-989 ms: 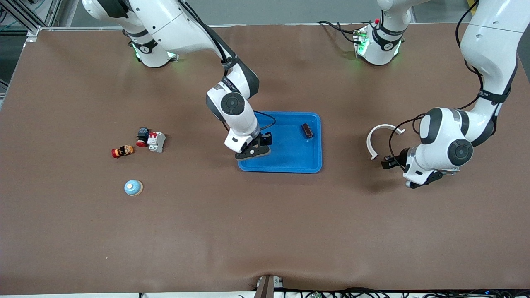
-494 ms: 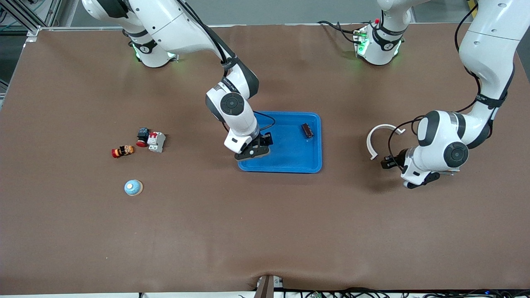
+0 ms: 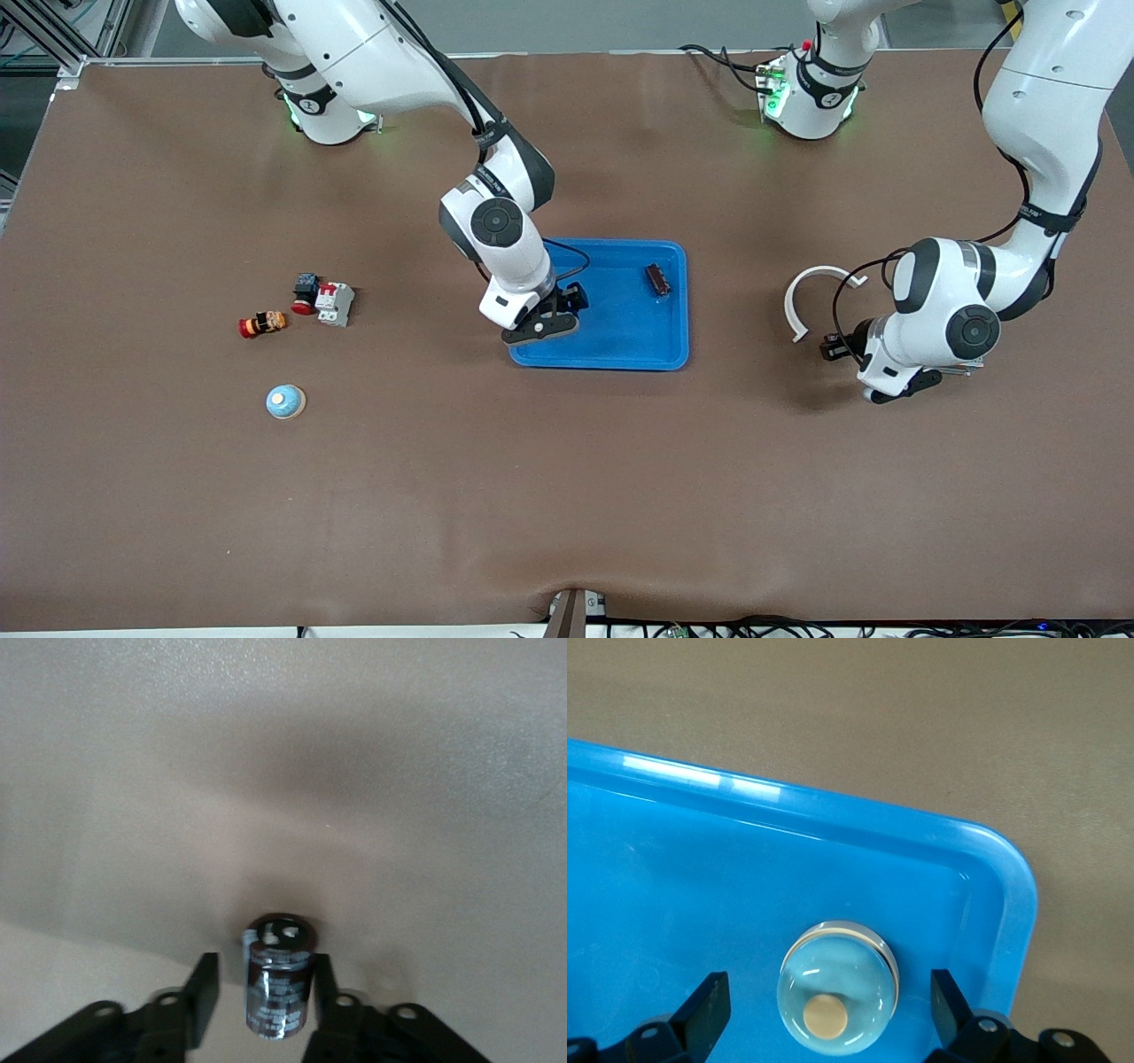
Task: Place electrolytic capacitor and blue bell in tray
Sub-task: 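Grasp the capacitor with the left gripper while the right gripper lowers the bell, then open the right gripper on the bell while the left gripper lifts the capacitor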
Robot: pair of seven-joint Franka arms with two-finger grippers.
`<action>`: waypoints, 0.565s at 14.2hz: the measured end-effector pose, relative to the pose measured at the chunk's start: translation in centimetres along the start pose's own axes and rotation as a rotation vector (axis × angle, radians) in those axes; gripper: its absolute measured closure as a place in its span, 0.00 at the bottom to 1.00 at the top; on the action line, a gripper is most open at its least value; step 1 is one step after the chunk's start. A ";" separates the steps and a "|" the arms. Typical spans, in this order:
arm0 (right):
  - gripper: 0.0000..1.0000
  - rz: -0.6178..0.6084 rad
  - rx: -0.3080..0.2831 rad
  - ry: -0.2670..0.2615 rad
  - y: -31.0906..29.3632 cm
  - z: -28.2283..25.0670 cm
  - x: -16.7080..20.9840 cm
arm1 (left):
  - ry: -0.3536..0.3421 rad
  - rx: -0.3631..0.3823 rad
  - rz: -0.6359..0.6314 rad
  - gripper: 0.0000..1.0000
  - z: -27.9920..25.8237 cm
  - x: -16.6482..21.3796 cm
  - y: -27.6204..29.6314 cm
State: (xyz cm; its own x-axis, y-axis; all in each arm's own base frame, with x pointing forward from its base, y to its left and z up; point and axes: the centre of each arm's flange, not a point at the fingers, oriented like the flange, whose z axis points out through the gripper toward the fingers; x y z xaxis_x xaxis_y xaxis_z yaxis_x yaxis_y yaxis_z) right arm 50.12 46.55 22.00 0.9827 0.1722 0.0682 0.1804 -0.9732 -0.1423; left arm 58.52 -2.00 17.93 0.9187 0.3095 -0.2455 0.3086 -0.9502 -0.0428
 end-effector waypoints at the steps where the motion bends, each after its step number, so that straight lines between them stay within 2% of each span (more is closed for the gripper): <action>1: 0.00 0.000 -0.006 -0.010 -0.1 -1.0 0.2 | -0.002 0.000 0.000 0.59 0.1 0.0 0.0; 2: 0.00 0.003 -0.016 -0.026 -0.1 -2.3 0.3 | -0.004 0.000 -0.001 0.59 0.2 0.0 0.0; 3: 0.00 0.011 -0.030 -0.044 0.3 -4.0 0.5 | -0.004 0.000 -0.001 0.67 0.3 0.0 0.0; 6: 0.00 0.076 -0.058 -0.078 4.0 -10.6 2.4 | -0.003 -0.001 -0.001 0.66 0.2 0.1 0.0; 8: 0.00 0.162 -0.067 -0.080 9.2 -15.7 4.6 | 0.002 -0.003 0.000 0.66 0.1 0.1 0.1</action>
State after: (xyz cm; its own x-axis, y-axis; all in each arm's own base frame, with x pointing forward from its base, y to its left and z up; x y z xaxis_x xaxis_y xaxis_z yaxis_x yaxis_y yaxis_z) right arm 55.62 35.98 36.50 0.9993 0.0218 -0.0289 0.0195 -0.9967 -0.0791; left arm 58.67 -2.09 17.84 0.9191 0.3096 -0.2437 0.3095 -0.9501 -0.0398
